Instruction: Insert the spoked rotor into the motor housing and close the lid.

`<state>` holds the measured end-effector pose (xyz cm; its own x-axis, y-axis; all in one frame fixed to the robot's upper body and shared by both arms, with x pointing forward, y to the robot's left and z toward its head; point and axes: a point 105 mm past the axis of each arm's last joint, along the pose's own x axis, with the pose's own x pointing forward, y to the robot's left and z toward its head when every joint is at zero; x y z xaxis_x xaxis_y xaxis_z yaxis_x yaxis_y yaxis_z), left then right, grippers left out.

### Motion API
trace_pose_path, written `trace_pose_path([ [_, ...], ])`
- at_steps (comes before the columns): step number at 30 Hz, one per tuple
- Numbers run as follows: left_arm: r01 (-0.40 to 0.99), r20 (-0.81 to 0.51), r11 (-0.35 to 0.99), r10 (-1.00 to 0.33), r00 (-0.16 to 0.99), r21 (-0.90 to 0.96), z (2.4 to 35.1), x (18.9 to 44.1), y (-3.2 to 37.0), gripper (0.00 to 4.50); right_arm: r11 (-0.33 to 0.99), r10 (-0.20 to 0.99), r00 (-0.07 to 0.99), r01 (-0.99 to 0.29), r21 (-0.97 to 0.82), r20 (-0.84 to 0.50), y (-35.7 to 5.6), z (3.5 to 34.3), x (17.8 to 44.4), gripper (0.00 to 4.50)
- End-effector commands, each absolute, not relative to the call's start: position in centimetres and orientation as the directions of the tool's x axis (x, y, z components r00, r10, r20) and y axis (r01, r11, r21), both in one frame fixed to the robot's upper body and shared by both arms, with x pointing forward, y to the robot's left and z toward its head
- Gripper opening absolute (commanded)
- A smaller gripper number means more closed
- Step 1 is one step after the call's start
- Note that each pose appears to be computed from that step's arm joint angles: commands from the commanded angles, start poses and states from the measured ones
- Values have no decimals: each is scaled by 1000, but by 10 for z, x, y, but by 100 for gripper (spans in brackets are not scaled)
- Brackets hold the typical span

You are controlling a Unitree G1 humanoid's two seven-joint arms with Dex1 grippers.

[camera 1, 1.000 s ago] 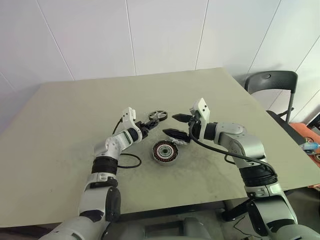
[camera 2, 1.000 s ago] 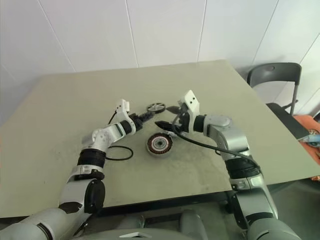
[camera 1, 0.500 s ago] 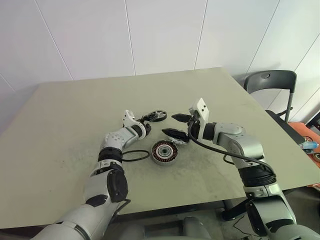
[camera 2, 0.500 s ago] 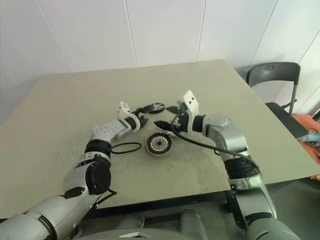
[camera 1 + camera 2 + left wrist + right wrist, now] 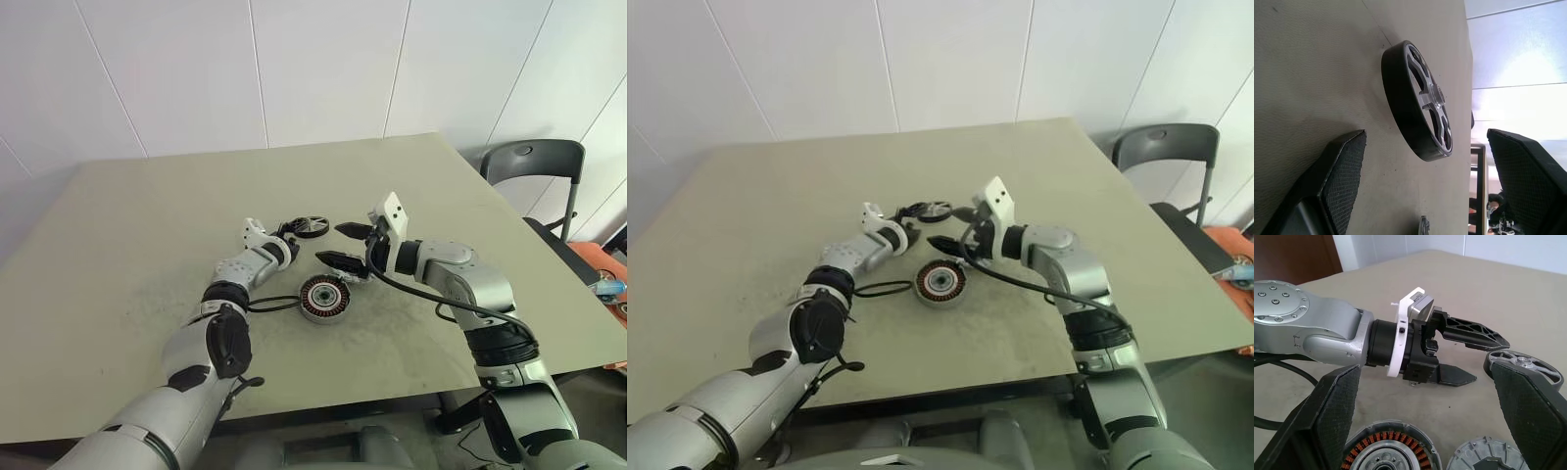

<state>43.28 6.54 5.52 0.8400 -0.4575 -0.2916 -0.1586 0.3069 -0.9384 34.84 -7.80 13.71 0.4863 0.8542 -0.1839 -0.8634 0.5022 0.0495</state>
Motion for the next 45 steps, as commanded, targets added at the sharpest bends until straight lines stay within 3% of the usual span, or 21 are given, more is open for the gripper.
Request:
trace_pose_path([
  [1,-129,-251,276,-471,846,-952,70,438,59,422,482,867,477,-876,4,-146,-71,151,346,450],
  [3,-126,-244,272,-465,851,-954,73,441,60,422,483,867,477,-876,4,-145,-70,152,346,450],
  [6,-132,-243,264,-449,860,-955,75,443,62,359,483,867,477,-876,3,-142,-68,152,347,450],
  [15,-139,-245,257,-447,860,-956,77,444,59,55,495,860,490,-869,2,-143,-70,151,346,450],
  [16,-141,-246,256,-446,861,-956,77,444,59,36,497,859,492,-868,1,-144,-70,151,346,450],
  [22,-122,-230,249,-467,854,-961,80,444,59,37,500,857,494,-866,3,-147,-71,150,346,450],
  [30,18,-71,149,-574,816,-989,95,433,80,37,475,876,468,-879,45,-113,-77,156,342,450],
  [35,66,-9,95,-632,775,-993,90,404,109,37,468,881,460,-881,64,-110,-95,159,340,450],
  [38,84,4,86,-679,735,-993,83,372,121,37,461,885,450,-884,85,-119,-108,158,336,450],
  [45,180,60,67,-783,619,-981,87,315,121,37,445,890,427,-889,103,-161,-121,151,332,450],
])
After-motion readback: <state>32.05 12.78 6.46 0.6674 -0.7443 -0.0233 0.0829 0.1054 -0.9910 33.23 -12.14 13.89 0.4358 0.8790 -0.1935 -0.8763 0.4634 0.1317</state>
